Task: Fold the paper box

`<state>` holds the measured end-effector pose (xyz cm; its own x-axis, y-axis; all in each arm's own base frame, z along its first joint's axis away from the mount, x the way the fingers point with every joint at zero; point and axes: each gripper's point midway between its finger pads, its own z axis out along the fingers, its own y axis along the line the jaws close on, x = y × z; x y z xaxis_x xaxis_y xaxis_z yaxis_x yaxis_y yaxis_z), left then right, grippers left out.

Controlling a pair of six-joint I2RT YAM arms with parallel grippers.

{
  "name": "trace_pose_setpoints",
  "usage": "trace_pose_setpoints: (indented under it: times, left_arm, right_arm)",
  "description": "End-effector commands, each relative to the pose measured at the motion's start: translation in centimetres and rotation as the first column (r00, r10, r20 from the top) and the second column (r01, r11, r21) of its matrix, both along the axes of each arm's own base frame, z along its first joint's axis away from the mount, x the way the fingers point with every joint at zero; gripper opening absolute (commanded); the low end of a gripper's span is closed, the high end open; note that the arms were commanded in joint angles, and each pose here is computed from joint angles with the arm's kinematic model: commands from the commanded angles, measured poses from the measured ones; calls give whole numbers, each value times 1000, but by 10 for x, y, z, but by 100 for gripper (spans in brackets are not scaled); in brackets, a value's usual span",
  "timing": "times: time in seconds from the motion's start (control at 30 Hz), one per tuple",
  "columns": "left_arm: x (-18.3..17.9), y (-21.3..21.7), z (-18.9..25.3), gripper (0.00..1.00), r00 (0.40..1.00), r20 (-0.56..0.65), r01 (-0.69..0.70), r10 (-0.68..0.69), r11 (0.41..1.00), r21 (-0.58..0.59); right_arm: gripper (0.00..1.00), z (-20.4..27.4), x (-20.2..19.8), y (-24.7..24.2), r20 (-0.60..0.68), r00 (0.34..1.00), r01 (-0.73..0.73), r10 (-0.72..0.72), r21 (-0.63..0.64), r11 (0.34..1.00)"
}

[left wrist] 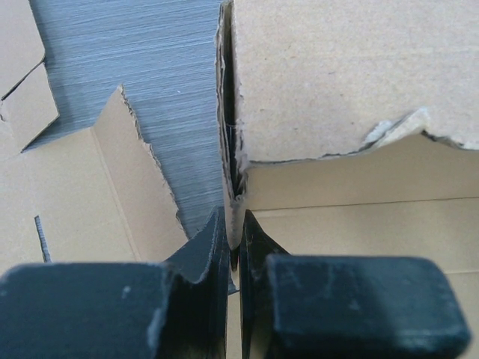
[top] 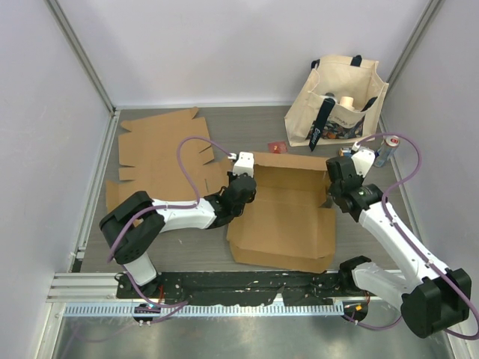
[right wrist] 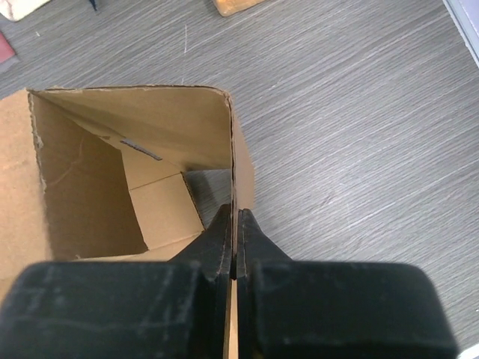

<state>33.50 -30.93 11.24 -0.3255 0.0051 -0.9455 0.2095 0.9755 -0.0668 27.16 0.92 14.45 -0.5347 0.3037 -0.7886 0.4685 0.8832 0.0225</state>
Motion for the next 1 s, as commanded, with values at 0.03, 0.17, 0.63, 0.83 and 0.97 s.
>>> trace_pose_setpoints:
  times: [0.03, 0.17, 0.63, 0.83, 0.97]
  left_arm:
    - [0, -4, 12, 0, 1000, 23, 14, -13, 999, -35]
    - [-3, -7, 11, 16, 999, 9, 44, -44, 999, -18]
    - [-43, 25, 61, 63, 997, -23, 72, -77, 983, -168]
    - [-88, -21, 79, 35, 949, 57, 312, -309, 904, -293]
    - [-115, -83, 74, 27, 871, 115, 490, -478, 830, -265]
  right_arm:
    - [1, 29, 11, 18, 78, 997, -22, 13, 113, 993]
    - [1, 33, 13, 17, 83, 996, -24, 16, 99, 995]
    - [1, 19, 14, 14, 99, 995, -18, 9, 88, 996]
    - [1, 17, 15, 18, 101, 995, -13, 1, 117, 993]
    - [1, 14, 14, 22, 84, 996, 18, -33, 166, 986]
